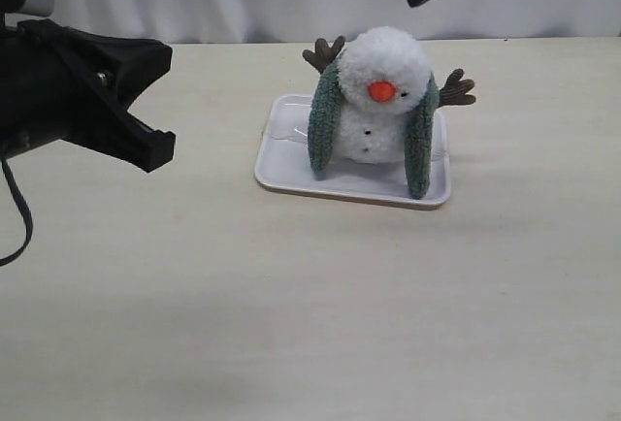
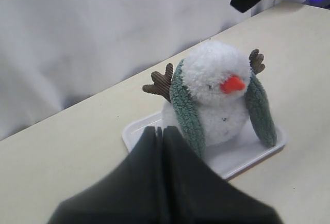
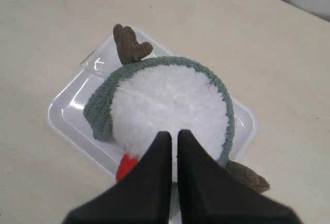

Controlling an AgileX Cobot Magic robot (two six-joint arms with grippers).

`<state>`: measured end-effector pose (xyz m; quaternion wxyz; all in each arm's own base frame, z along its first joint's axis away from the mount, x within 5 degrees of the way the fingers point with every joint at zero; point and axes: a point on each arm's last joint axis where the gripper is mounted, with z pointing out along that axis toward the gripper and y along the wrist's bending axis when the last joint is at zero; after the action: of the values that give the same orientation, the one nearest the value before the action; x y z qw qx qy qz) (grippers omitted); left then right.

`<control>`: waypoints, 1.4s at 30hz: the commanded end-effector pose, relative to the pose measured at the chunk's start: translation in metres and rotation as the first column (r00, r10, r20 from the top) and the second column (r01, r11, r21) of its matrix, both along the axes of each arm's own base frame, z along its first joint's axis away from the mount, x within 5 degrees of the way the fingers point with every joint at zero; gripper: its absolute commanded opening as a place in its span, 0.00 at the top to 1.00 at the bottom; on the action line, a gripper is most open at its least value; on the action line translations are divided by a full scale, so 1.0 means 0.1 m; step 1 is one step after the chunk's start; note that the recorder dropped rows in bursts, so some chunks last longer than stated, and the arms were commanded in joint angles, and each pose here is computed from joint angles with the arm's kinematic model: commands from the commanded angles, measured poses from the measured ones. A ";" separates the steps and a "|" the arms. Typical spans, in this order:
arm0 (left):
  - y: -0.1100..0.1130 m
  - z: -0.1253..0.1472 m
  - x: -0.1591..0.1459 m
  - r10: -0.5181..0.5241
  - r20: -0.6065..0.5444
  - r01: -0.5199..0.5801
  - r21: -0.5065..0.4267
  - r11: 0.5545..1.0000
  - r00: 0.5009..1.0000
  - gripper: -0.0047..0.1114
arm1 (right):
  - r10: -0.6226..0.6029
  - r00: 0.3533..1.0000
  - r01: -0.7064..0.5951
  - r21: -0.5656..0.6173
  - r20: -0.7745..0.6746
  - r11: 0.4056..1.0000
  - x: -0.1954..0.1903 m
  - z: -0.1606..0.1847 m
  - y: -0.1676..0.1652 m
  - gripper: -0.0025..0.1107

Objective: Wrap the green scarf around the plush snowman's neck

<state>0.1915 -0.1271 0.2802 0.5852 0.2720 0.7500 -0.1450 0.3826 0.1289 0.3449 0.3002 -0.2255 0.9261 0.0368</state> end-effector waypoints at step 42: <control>0.72 0.66 -1.07 0.079 0.369 0.053 -0.335 0.941 0.926 0.96 | -0.173 0.770 -0.034 0.310 0.614 0.950 -1.97 0.80 -0.68 0.94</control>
<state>0.0848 -0.0557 0.3472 0.7582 0.1893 0.5878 -0.2094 0.1859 0.0626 0.4248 0.6219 -0.1425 0.7645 0.0920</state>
